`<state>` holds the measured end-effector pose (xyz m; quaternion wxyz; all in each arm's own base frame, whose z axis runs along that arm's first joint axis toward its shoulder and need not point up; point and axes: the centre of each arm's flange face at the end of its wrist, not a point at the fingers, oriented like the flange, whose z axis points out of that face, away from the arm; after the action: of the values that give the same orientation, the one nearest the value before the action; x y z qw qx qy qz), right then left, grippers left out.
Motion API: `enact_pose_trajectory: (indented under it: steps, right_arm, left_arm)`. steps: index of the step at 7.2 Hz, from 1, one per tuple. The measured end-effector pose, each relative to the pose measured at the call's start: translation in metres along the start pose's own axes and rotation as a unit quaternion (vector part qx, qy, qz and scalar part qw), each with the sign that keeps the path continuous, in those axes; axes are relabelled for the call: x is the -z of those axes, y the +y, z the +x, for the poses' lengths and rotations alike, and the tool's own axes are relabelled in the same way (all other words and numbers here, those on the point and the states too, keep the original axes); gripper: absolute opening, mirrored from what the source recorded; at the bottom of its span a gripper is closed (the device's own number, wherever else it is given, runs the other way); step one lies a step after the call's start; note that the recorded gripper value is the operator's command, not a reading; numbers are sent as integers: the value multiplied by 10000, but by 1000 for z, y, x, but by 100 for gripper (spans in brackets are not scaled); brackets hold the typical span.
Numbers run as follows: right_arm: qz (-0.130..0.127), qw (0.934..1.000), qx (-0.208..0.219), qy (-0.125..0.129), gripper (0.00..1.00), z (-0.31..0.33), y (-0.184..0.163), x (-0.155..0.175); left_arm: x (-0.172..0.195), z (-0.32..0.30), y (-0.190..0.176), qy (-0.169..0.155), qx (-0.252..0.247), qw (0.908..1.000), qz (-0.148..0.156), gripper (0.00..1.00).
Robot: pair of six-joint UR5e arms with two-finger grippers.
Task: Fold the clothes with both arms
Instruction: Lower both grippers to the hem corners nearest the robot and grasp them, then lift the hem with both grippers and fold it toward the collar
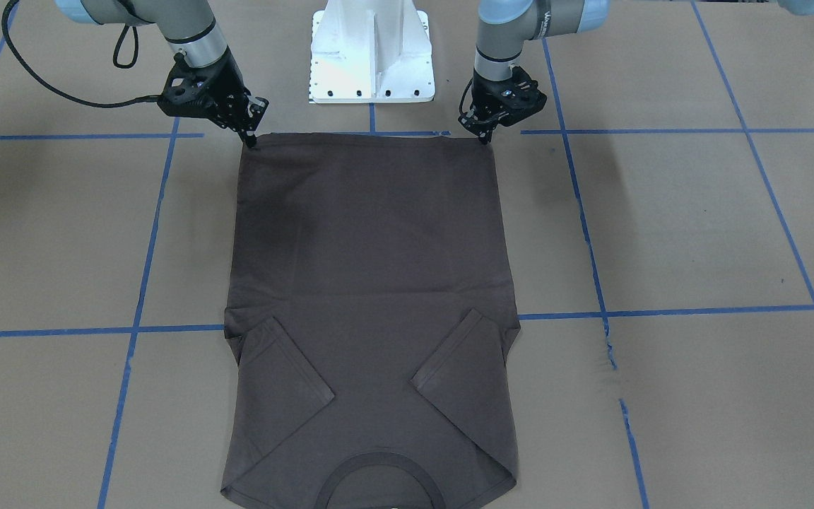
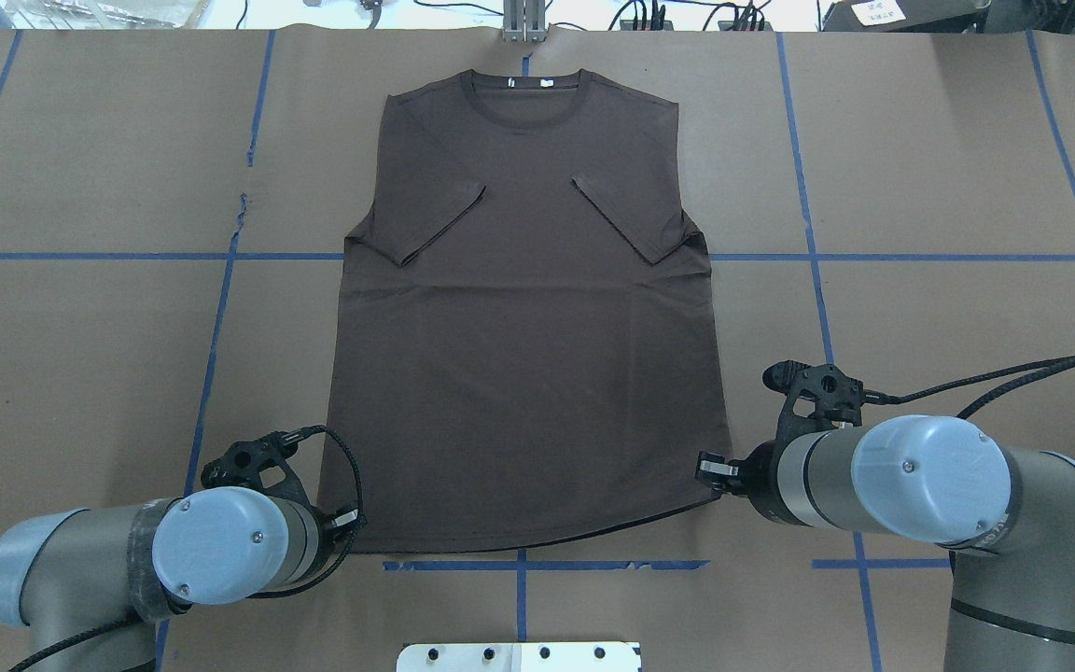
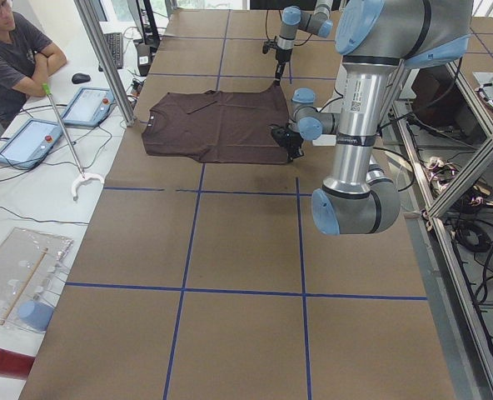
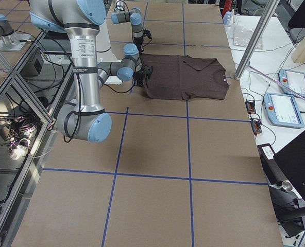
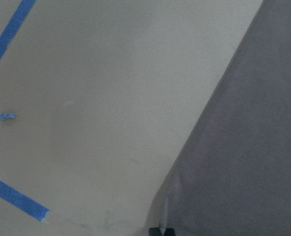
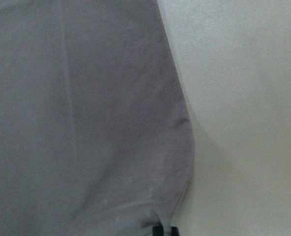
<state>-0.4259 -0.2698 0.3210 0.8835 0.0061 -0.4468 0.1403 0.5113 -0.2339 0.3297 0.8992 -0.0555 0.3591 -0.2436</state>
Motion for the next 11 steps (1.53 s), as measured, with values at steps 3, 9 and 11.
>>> enact_pose_trajectory:
  steps: [3, 9, 11]
  right_arm:
    - [-172, 9998, -38, -76, 0, 5, -10, 20]
    - [-1242, 9917, 191, -285, 0, 34, 38, 97]
    - [-1279, 9910, 194, -333, 0, 34, 34, 103]
  left_arm:
    - [28, 3, -11, 188, -258, 9995, 2, 0]
    - [144, -23, 42, 489, -860, 9938, -513, 0]
    - [159, -29, 53, 510, -974, 9919, -637, 0]
